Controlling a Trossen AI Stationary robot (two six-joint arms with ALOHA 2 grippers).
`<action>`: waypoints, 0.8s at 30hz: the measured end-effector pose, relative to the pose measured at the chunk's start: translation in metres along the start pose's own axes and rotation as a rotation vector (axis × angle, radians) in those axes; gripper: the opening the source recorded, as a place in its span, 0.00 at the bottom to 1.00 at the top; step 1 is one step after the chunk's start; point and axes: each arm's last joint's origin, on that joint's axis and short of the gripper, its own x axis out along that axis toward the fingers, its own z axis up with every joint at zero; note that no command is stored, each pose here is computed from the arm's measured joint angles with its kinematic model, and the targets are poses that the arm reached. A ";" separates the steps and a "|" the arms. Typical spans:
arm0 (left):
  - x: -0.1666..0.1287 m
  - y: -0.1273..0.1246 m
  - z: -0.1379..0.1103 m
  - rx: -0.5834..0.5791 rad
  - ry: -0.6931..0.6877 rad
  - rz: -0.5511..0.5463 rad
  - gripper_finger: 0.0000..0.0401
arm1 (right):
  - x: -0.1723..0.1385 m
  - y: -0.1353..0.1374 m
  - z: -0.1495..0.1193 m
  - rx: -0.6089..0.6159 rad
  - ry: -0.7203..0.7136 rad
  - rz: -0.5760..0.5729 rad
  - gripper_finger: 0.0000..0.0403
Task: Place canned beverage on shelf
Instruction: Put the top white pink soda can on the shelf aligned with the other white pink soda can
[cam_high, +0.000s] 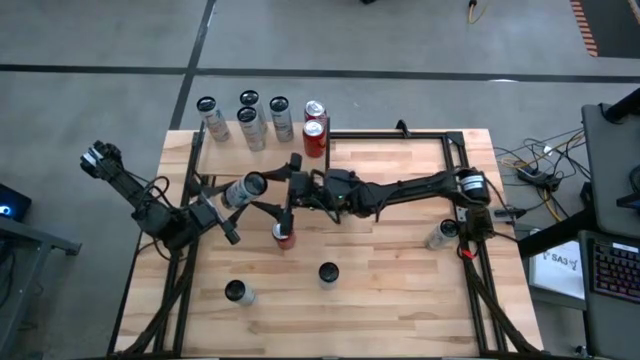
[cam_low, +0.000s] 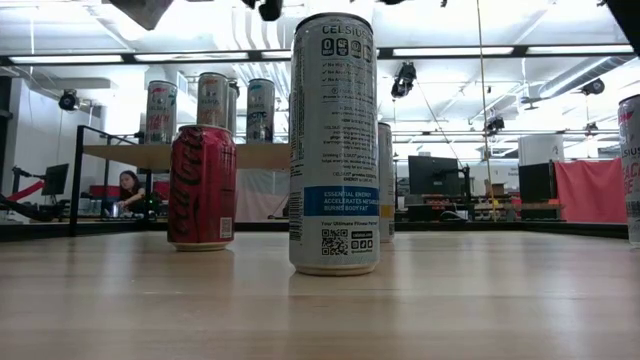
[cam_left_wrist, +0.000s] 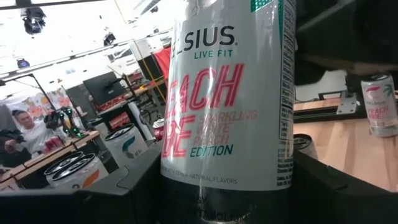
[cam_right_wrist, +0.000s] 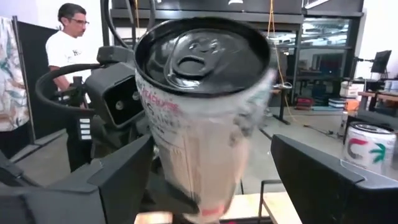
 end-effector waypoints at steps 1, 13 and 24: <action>0.000 0.000 0.000 0.000 0.000 0.000 0.58 | 0.004 0.000 -0.002 -0.003 -0.004 0.000 0.79; 0.000 -0.001 0.000 -0.018 -0.001 -0.001 0.59 | 0.050 0.005 -0.009 -0.086 0.000 -0.003 0.68; 0.000 -0.001 0.000 -0.009 0.001 0.000 0.61 | 0.054 0.005 -0.008 -0.089 0.020 -0.006 0.58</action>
